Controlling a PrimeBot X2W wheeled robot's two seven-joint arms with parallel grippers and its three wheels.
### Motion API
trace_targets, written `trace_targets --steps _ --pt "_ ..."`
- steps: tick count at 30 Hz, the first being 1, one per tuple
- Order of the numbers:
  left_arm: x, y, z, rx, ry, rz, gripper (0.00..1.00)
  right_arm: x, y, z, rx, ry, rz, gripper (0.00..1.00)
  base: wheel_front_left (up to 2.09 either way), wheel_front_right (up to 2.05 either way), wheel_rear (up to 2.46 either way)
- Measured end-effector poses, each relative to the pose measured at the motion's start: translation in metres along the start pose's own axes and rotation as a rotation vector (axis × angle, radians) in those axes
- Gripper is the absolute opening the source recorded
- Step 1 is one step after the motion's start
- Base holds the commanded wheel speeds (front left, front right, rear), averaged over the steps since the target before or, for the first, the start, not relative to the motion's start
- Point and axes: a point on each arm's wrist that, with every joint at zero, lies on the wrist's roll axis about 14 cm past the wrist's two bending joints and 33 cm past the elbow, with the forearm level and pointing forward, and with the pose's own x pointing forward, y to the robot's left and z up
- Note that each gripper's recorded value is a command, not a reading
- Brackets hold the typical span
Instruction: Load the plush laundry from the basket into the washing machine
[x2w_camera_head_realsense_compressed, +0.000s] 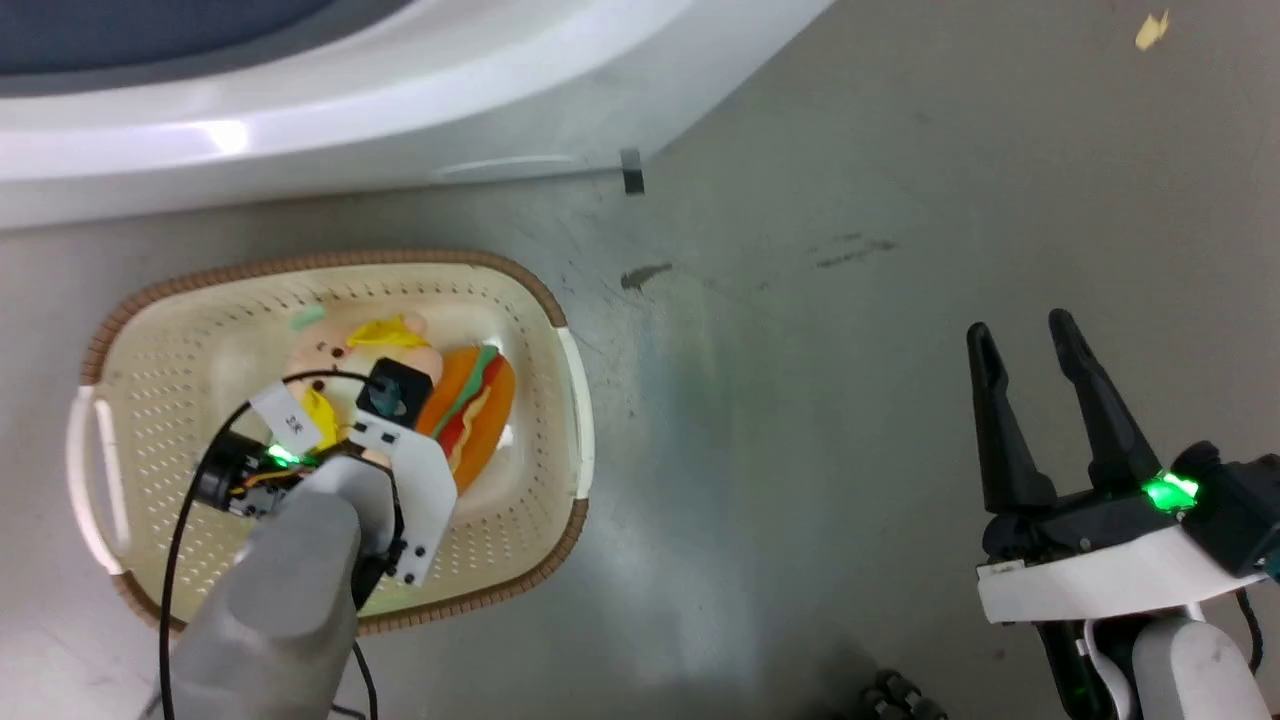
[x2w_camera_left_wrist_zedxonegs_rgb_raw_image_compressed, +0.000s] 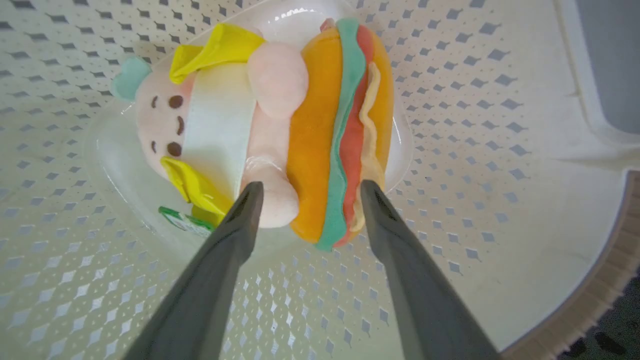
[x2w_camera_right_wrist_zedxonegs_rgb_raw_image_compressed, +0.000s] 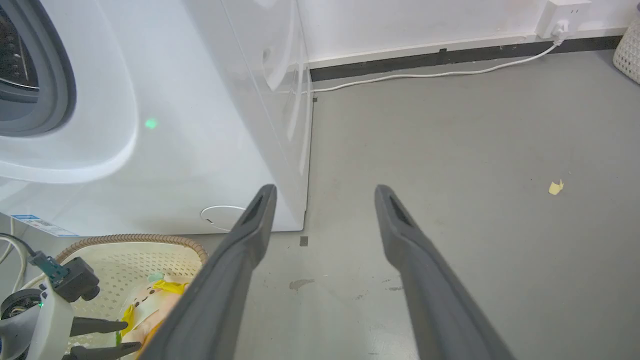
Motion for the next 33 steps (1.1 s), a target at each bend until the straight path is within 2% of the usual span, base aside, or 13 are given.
trace_targets --steps 18,19,28,33 --pt "0.061 0.003 -0.027 0.035 0.11 -0.063 1.0 0.009 -0.021 -0.037 0.053 0.067 -0.074 1.0 0.0 0.0 0.0" --pt "0.064 0.002 -0.027 0.032 0.11 -0.068 0.0 0.01 -0.022 -0.039 0.056 0.069 -0.076 1.0 0.0 0.0 0.0" --pt "0.083 0.003 -0.033 0.033 0.101 -0.083 0.0 0.017 -0.025 -0.032 0.058 0.039 -0.081 1.0 0.0 0.0 0.0" --pt "0.077 -0.001 -0.019 -0.005 0.029 -0.069 0.0 0.016 -0.028 -0.02 0.014 0.011 -0.08 1.0 0.0 0.0 0.0"
